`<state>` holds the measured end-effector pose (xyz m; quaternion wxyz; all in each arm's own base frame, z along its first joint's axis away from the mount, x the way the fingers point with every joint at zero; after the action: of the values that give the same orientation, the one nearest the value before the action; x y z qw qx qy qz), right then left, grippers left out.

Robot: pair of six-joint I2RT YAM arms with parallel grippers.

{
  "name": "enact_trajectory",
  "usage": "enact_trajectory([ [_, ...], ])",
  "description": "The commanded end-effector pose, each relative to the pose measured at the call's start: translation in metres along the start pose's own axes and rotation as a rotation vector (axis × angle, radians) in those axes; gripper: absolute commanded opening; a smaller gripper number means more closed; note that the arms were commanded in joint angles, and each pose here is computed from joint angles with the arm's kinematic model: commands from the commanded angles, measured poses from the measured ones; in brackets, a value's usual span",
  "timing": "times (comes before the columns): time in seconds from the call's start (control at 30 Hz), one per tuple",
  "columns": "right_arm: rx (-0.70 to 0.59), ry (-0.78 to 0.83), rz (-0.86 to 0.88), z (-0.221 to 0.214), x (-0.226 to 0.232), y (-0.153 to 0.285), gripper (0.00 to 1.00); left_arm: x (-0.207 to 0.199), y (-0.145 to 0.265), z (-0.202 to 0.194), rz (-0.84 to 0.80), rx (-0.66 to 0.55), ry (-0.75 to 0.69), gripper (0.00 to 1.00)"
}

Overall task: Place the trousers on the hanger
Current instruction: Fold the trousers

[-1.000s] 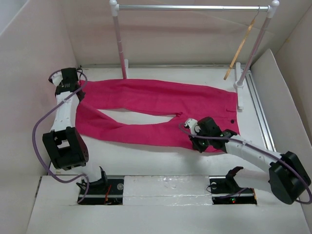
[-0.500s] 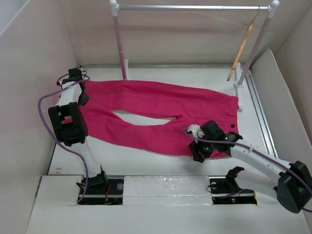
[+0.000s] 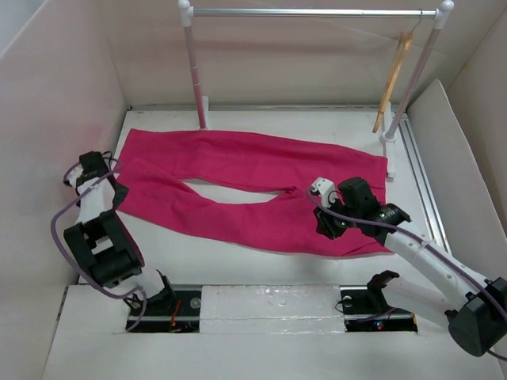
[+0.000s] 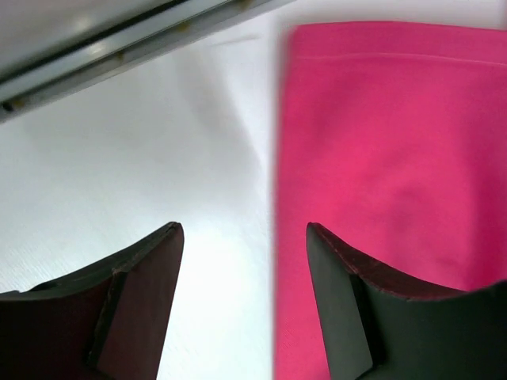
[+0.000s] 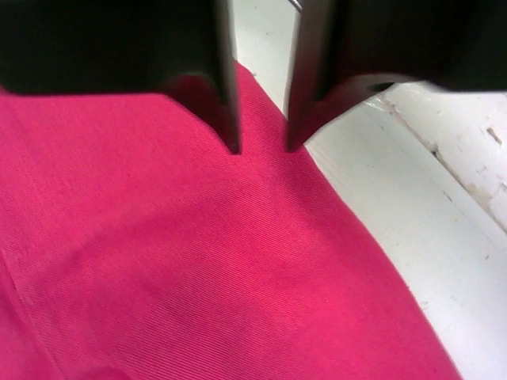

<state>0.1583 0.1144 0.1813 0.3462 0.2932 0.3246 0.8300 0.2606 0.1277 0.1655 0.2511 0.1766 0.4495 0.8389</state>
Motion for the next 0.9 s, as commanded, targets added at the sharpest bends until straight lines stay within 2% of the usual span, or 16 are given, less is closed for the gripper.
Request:
enact_trajectory([
  [0.0,-0.052,0.046,0.021,0.014,0.000,0.010,0.41,0.001,-0.028,-0.010,-0.087,0.093,0.061,0.59],
  [0.07,-0.064,0.036,0.006,0.014,-0.005,0.014,0.48,0.004,-0.041,-0.013,-0.041,0.125,0.061,0.58],
  [0.23,-0.069,0.027,0.023,0.009,-0.006,0.017,0.49,-0.002,-0.053,-0.006,-0.040,0.109,0.081,0.58],
  [0.43,-0.075,-0.004,0.030,0.003,-0.003,0.020,0.50,-0.014,-0.079,-0.008,-0.065,0.152,0.093,0.50],
  [0.5,-0.079,-0.020,0.008,0.001,-0.004,0.022,0.50,-0.019,-0.083,-0.008,-0.109,0.151,0.092,0.36],
  [0.53,-0.086,-0.020,0.001,0.002,-0.004,0.023,0.50,-0.020,-0.088,-0.010,-0.115,0.161,0.088,0.22],
  [0.57,-0.080,-0.022,-0.004,0.001,-0.004,0.024,0.50,-0.022,-0.089,-0.011,-0.135,0.172,0.082,0.00],
  [0.7,-0.083,-0.070,-0.035,0.006,-0.009,0.028,0.53,-0.018,-0.084,-0.008,-0.122,0.160,0.048,0.00],
  [0.87,-0.123,-0.092,-0.070,0.021,-0.019,0.042,0.57,0.011,-0.042,0.000,-0.007,0.024,0.021,0.00],
])
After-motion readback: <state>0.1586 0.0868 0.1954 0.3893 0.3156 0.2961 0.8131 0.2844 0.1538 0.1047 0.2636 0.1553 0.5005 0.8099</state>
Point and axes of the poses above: each gripper's point midway between its finger pads, its own y axis back along the fingers, its own x axis along the line the jaws close on, z = x × y, the point moved 9 cm from there along y, back along the fingers, and after that the axes turned 14 degrees about -y, right-handed, at the moved point
